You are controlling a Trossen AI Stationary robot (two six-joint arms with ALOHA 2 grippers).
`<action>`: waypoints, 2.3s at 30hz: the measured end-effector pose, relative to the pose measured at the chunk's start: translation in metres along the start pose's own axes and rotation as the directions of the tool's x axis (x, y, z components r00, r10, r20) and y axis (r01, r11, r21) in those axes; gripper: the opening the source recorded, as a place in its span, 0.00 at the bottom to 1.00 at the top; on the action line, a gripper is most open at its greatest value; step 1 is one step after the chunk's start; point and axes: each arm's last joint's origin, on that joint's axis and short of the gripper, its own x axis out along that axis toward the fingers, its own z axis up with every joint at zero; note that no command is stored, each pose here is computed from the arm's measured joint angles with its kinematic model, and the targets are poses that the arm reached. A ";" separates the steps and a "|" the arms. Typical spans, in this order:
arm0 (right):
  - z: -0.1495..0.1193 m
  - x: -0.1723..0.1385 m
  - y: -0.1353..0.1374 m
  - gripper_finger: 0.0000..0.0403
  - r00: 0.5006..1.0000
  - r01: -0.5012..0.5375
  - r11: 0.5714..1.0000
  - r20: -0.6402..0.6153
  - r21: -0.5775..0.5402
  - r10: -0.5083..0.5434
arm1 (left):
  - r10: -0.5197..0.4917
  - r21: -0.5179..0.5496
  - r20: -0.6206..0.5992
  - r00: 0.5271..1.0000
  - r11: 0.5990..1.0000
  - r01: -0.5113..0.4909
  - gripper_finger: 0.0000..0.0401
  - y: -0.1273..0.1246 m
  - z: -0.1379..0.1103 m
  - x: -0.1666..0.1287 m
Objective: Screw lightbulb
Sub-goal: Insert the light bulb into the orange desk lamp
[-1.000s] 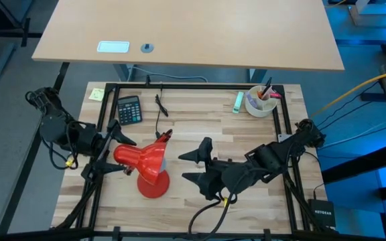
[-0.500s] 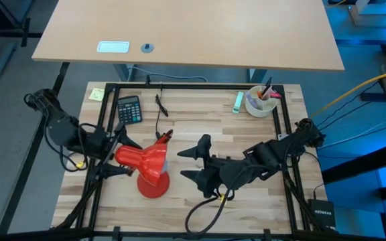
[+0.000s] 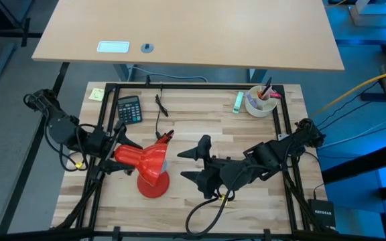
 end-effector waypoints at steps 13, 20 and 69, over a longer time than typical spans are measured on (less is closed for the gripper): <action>-0.003 0.006 0.006 0.77 0.995 0.037 0.959 -0.075 -0.279 -0.060 | 0.006 0.034 0.032 0.999 0.999 -0.007 0.61 0.000 0.003 0.000; -0.016 0.012 0.013 0.77 0.982 0.016 0.990 -0.182 -0.139 -0.041 | 0.006 0.036 0.035 0.999 0.999 -0.007 0.61 0.000 0.003 0.000; -0.049 0.020 0.035 0.77 0.881 0.381 0.912 0.358 -0.151 -0.309 | 0.011 -0.042 0.029 1.000 0.999 -0.010 0.64 0.000 0.003 0.000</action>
